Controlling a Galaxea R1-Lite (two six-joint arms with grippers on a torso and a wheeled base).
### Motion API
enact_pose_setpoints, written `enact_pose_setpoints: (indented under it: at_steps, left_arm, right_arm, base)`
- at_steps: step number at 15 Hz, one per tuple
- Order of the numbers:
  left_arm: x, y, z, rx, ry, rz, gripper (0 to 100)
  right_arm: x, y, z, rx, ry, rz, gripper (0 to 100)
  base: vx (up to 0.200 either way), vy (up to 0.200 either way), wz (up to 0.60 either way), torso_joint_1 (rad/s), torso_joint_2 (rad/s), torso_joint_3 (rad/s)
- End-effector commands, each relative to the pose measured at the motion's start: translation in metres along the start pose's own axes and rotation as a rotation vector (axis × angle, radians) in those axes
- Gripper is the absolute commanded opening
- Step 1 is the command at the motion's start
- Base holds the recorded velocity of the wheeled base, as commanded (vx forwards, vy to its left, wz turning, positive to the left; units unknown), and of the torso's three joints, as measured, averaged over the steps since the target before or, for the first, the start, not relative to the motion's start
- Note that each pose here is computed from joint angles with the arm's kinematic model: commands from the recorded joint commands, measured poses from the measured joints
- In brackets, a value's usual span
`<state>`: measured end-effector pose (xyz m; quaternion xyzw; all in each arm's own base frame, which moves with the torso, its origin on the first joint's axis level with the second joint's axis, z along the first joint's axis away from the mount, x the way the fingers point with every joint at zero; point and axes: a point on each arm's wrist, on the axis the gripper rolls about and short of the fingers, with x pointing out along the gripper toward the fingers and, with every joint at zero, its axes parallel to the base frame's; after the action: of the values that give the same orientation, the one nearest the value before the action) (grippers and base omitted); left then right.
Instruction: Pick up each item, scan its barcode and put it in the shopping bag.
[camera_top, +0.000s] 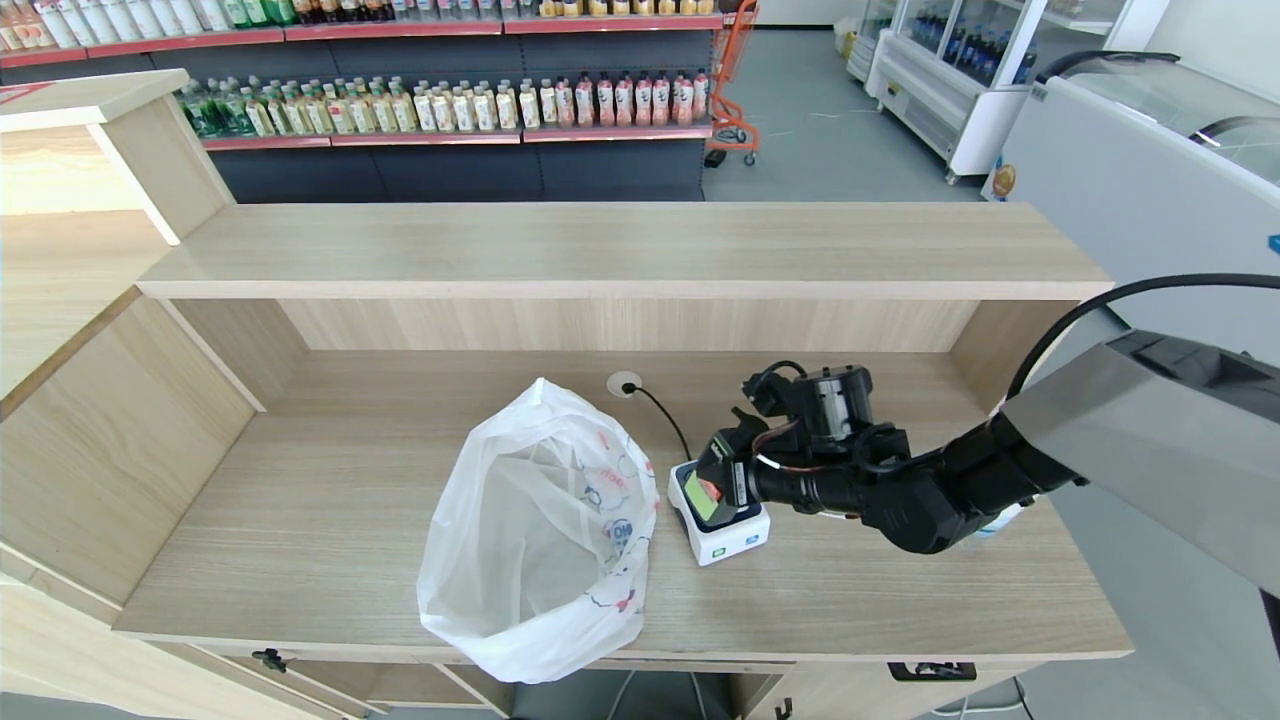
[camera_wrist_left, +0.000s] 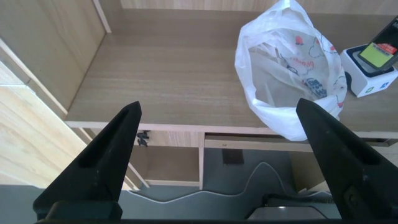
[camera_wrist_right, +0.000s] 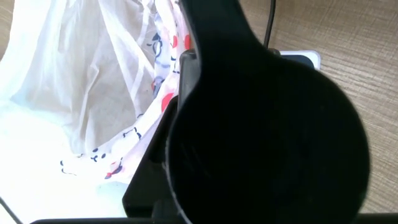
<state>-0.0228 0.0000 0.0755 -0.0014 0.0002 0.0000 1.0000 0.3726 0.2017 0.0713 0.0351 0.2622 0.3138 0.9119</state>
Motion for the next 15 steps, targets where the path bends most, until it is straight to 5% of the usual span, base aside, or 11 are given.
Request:
enact_pose_setpoints:
  at_steps: [1, 9, 15]
  left_arm:
    - [0.000, 0.000, 0.000, 0.000, 0.000, 0.000, 100]
    - [0.000, 0.000, 0.000, 0.000, 0.000, 0.000, 100]
    - [0.000, 0.000, 0.000, 0.000, 0.000, 0.000, 100]
  right_arm:
    - [0.005, 0.000, -0.004, 0.000, 0.010, 0.000, 0]
    - [0.007, -0.002, -0.003, -0.003, -0.009, -0.004, 0]
    - [-0.039, 0.010, 0.038, -0.043, -0.163, -0.158, 0]
  base:
    - [0.000, 0.000, 0.00, 0.000, 0.00, 0.000]
    - [0.000, 0.000, 0.00, 0.000, 0.00, 0.000]
    - [0.000, 0.000, 0.00, 0.000, 0.00, 0.000]
